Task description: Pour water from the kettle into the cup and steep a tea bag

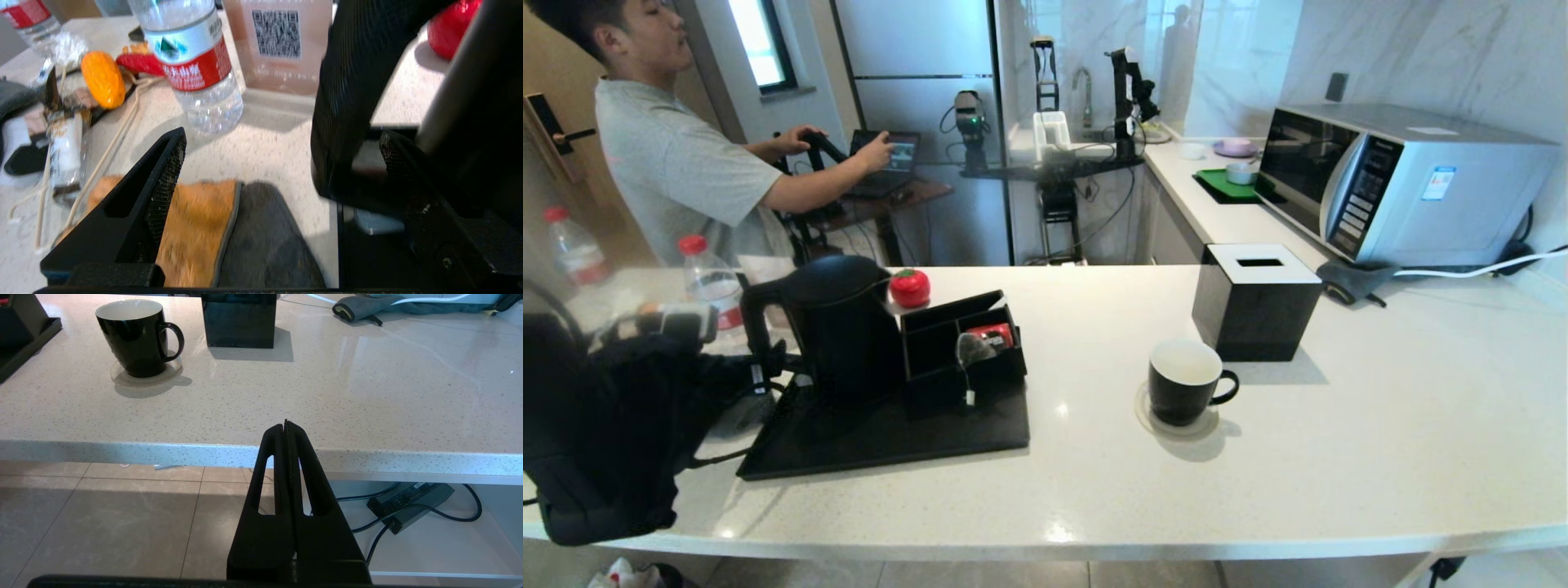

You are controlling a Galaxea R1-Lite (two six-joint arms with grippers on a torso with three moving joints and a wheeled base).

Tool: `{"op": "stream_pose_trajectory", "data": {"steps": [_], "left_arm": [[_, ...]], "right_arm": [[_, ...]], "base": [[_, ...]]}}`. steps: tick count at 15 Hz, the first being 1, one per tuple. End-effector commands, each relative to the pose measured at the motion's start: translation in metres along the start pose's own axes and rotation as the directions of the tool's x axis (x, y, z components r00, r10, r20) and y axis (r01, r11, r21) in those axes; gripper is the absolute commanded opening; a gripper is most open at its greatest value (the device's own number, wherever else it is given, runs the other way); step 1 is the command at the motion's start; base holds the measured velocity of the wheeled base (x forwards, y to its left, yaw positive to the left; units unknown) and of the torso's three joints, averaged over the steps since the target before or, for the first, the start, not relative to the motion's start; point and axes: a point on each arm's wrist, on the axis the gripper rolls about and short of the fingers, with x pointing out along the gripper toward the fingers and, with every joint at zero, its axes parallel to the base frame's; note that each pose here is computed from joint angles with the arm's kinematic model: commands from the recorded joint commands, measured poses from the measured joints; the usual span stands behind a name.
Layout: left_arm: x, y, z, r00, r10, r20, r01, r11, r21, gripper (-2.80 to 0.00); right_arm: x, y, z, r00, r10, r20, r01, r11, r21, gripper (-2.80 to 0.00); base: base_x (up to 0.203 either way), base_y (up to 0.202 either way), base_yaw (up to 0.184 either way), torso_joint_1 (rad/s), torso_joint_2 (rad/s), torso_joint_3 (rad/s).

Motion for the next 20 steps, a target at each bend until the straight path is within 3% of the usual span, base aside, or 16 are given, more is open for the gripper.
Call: {"op": "stream_pose_trajectory", "data": {"steps": [1,20], "left_arm": [[0.007,0.000,0.003,0.998,0.007,0.056,-0.007,1.000,-0.003,0.00],[0.050,-0.010,0.008,0.987,0.000,0.160,-0.003,1.000,0.019,0.00]], "right_arm": [[0.000,0.000,0.000,1.000,0.000,-0.001,0.000,1.000,-0.001,-2.80],[0.000,0.000,0.000,1.000,0.000,-0.001,0.000,1.000,-0.001,-2.80]], "base": [[0.000,0.000,0.000,0.000,0.00,0.000],[0.000,0.000,0.000,0.000,0.00,0.000]]}}
